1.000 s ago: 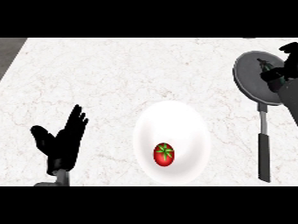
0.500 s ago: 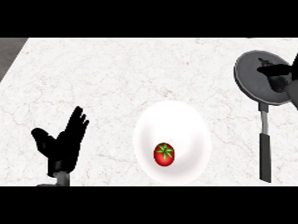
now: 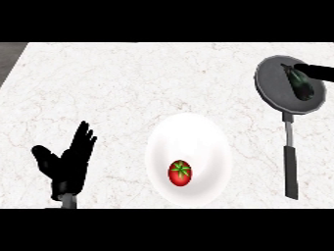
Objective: Pick the eggplant from the plate and place it in the pan
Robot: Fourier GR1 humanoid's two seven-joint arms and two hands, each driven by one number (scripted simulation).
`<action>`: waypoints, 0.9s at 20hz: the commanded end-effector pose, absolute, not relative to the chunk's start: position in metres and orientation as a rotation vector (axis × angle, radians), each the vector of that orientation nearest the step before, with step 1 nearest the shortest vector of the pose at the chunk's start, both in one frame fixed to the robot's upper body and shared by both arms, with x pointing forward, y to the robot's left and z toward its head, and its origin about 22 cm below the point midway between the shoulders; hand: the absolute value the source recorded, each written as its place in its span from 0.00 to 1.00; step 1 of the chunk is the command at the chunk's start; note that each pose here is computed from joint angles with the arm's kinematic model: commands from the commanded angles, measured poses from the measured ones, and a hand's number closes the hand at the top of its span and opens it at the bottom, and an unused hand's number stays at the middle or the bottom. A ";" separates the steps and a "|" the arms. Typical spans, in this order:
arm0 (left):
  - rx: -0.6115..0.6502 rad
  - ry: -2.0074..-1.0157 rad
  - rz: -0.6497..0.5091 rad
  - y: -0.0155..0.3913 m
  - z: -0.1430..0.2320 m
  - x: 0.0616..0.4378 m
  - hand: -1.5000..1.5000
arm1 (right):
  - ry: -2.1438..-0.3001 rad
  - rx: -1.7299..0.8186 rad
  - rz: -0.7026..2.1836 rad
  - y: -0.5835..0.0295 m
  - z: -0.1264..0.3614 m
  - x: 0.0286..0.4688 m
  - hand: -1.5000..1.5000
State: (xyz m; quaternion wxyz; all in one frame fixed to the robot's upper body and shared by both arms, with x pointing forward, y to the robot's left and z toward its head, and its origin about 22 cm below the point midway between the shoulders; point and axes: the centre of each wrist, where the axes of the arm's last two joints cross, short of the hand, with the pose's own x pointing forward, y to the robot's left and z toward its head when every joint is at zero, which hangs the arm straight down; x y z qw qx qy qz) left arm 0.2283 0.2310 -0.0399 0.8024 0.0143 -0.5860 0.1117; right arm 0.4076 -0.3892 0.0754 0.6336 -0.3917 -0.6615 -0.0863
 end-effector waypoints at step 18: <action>0.059 -1.217 0.242 0.251 -0.038 0.198 0.50 | -1.679 -0.518 -0.189 -0.426 0.008 0.332 0.00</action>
